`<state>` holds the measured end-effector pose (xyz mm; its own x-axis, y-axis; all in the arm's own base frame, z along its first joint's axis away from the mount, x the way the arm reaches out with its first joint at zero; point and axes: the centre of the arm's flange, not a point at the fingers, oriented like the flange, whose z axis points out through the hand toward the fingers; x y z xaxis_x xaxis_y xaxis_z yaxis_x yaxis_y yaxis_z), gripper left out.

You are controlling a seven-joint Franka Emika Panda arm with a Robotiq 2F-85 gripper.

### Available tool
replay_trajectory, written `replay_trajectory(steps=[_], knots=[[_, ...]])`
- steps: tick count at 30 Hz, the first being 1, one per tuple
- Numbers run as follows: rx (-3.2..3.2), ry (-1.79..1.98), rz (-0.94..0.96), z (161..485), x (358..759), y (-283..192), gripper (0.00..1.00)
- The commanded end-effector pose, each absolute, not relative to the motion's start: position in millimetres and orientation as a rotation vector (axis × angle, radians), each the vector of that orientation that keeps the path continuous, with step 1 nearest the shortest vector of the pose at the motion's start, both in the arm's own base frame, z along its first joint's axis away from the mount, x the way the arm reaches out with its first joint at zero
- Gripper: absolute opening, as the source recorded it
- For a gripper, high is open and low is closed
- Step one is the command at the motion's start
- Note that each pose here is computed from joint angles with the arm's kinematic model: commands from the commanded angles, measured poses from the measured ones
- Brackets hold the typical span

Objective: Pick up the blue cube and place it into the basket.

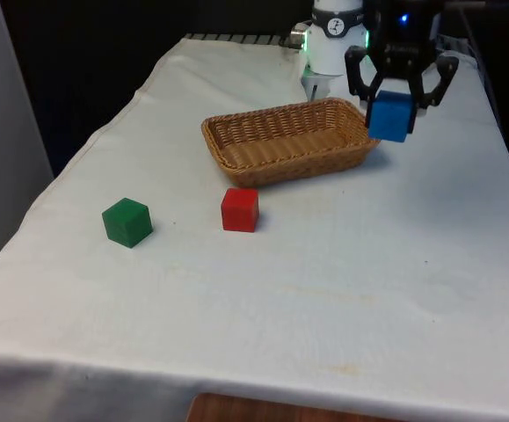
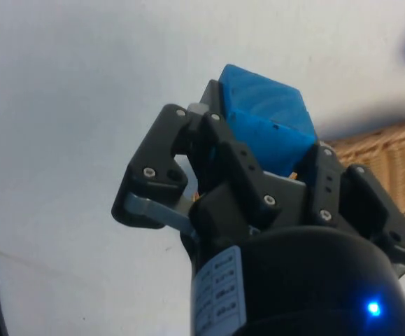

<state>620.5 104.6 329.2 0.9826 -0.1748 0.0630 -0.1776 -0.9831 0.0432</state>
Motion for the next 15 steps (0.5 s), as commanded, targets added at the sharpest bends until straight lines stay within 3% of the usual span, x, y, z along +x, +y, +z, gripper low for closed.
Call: replay_trajectory(steps=[1,15], knots=[[3.087,-0.266,0.106,333,616,101,0.00],[3.078,-0.223,0.137,333,599,85,0.00]])
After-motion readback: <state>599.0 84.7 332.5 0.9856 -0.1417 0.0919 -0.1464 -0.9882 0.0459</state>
